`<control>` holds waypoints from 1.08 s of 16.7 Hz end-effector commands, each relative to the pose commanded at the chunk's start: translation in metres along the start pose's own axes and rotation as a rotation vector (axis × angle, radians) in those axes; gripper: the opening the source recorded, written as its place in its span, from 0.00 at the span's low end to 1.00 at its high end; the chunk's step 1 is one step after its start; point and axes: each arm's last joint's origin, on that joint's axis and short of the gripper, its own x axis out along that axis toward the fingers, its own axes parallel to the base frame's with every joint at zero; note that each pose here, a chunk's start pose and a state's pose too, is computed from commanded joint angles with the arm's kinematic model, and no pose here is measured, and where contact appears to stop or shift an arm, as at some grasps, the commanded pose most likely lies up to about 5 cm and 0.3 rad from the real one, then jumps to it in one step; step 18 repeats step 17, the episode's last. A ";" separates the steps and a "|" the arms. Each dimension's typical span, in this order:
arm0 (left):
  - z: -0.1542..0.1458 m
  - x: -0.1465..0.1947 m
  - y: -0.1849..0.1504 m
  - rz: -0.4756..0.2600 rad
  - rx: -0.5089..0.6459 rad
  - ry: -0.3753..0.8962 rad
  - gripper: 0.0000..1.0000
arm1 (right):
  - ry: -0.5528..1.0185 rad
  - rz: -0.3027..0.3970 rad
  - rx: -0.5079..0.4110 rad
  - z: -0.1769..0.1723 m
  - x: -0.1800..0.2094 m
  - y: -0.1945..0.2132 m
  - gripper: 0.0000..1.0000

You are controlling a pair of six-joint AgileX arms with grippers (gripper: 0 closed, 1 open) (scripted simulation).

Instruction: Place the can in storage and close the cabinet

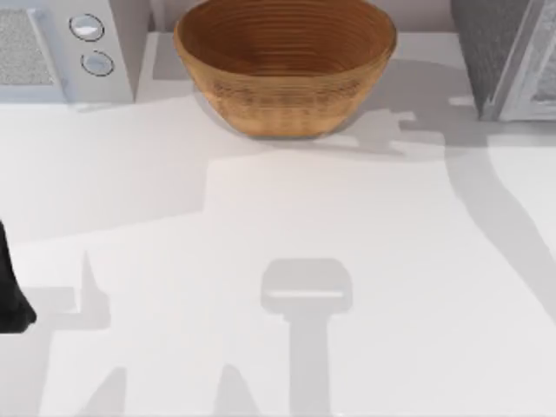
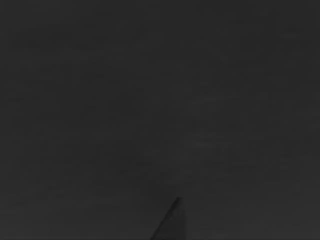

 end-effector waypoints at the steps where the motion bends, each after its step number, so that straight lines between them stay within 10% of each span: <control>1: 0.000 0.000 0.000 0.000 0.000 0.000 1.00 | 0.000 0.000 0.000 0.000 0.000 0.000 1.00; 18: 0.000 0.000 0.000 0.000 0.000 0.000 1.00 | -0.020 -0.042 -0.003 0.006 0.043 -0.011 1.00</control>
